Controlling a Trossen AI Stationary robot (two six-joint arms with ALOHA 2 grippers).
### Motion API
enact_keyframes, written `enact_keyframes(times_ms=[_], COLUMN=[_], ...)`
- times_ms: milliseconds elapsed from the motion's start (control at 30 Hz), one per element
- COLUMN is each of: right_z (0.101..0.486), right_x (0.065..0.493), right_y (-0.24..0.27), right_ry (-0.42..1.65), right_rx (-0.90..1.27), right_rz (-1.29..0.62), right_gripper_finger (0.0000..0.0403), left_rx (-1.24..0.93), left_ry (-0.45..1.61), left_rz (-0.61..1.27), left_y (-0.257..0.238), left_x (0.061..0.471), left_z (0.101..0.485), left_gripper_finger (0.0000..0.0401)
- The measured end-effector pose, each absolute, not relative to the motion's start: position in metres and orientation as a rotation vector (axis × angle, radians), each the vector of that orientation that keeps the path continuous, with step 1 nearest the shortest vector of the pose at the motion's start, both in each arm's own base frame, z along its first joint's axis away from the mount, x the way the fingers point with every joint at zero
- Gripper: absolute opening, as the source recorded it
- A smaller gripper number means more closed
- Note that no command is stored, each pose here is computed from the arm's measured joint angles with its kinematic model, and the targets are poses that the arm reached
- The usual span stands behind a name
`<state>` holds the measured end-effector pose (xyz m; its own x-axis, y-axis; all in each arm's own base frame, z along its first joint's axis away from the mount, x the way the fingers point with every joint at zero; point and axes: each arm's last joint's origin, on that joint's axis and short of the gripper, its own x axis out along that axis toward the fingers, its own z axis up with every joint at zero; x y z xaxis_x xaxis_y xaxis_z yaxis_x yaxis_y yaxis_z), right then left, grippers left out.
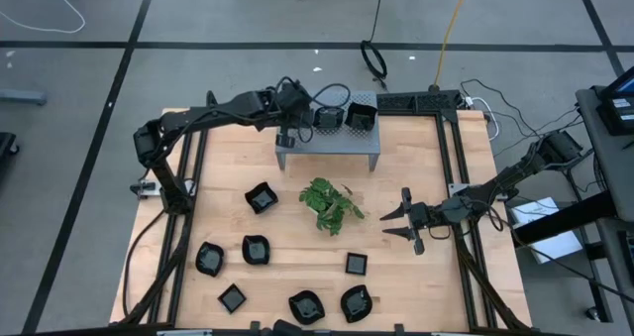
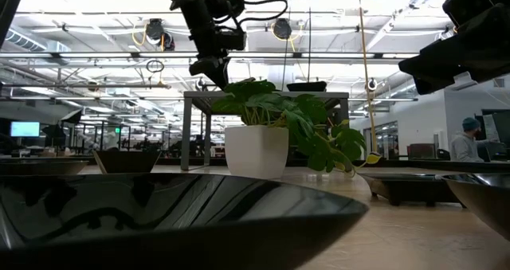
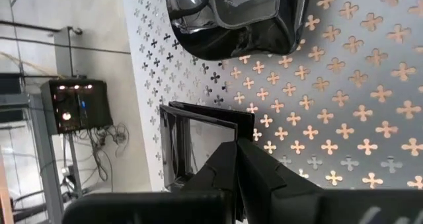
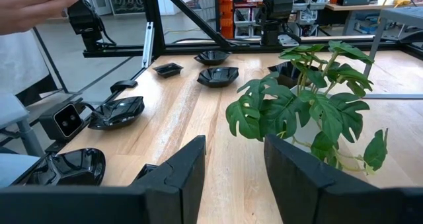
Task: Pick & Place Mini shaped plates
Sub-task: Stack the square black bowl on top of the other square black bowls on the shelf, then stack the distorted square black bowl on top of the other distorted square black bowls on the shelf
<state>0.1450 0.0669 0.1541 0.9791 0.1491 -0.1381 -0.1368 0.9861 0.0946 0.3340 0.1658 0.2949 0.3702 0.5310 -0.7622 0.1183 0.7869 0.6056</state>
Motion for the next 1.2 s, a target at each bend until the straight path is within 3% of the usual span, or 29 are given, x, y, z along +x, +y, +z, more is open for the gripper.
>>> enact_keyframes(times_ms=[133, 600, 767, 933, 1200], right_z=[0.154, 0.154, 0.154, 0.154, 0.154], right_x=[0.145, 0.145, 0.145, 0.145, 0.145], right_y=[0.067, 0.067, 0.067, 0.067, 0.067], right_ry=[0.145, 0.143, 0.145, 0.145, 0.146], right_rx=[0.085, 0.086, 0.085, 0.085, 0.085], right_rz=[0.144, 0.144, 0.144, 0.144, 0.144], right_gripper_finger=[0.0142, 0.0142, 0.0142, 0.0142, 0.0142], left_rx=[0.629, 0.511, 0.310, 0.001, -0.049], left_ry=[1.159, 1.033, 1.040, 1.198, 1.355], left_rz=[0.311, 0.381, 0.296, 0.157, 0.163], left_y=[0.160, 0.127, 0.100, 0.064, -0.001], left_x=[0.333, 0.319, 0.316, 0.311, 0.305], left_z=[0.301, 0.335, 0.332, 0.316, 0.283], left_gripper_finger=[0.0026, 0.0157, 0.0172, 0.0179, 0.0179])
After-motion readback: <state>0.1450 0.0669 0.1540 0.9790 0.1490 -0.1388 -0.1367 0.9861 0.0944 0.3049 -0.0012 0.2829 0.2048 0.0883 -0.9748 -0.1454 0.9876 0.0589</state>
